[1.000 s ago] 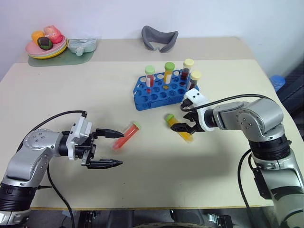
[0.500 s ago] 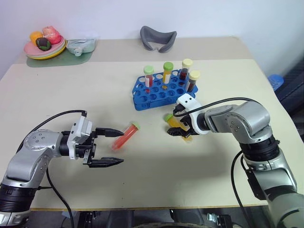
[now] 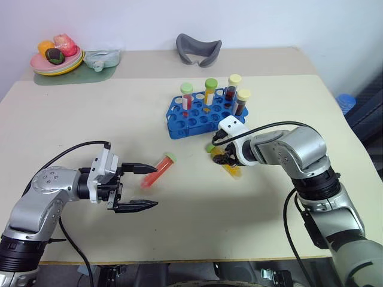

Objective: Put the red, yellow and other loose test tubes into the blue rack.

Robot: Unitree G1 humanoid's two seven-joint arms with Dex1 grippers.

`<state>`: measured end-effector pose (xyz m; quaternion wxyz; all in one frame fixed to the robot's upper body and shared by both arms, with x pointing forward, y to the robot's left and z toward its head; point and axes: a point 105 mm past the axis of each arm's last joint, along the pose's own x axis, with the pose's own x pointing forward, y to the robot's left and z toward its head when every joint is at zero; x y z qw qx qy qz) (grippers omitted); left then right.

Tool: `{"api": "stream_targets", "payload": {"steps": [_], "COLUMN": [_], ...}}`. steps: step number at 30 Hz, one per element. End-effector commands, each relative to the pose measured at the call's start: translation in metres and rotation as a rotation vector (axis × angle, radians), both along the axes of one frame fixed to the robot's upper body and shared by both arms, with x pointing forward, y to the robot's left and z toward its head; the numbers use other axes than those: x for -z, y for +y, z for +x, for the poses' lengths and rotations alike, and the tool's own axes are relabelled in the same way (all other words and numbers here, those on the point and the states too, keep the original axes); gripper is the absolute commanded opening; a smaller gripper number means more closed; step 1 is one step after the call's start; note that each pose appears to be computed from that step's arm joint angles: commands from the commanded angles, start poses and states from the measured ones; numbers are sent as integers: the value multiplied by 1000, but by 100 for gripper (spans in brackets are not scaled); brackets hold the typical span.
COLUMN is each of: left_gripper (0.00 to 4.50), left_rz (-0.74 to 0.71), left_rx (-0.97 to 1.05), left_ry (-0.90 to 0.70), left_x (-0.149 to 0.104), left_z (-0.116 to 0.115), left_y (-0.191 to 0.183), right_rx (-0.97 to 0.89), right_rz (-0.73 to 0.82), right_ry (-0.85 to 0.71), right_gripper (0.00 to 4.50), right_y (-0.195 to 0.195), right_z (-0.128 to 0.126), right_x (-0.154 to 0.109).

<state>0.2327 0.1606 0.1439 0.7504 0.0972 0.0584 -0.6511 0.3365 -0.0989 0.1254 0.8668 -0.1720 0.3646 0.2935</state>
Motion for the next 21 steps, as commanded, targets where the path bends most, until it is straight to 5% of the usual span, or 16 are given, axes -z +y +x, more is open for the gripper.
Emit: {"api": "stream_targets", "payload": {"steps": [1,7,13,17,21], "left_gripper": [450,450,450,450,450], "left_rz": [4,-2,-15,-25,-45], "left_rx": [0,-28,-72,-97,-125], "left_ry": [-41,-43,-40,-48,-59], "left_x": [-4,-4,-3,-3,-6], "left_z": [-3,-2,-1,3,7], "left_y": [-1,2,5,4,2], "right_rx": [-43,-108,-145,-83,-13], "right_rz": [-35,79,618,717,795], "right_ry": [16,-19,-340,-668,-838], "right_gripper": [114,114,114,114,114], "right_y": [6,18,44,32,18], "right_z": [-8,-23,-15,7,28], "right_x": [18,8,-86,-133,-148]}}
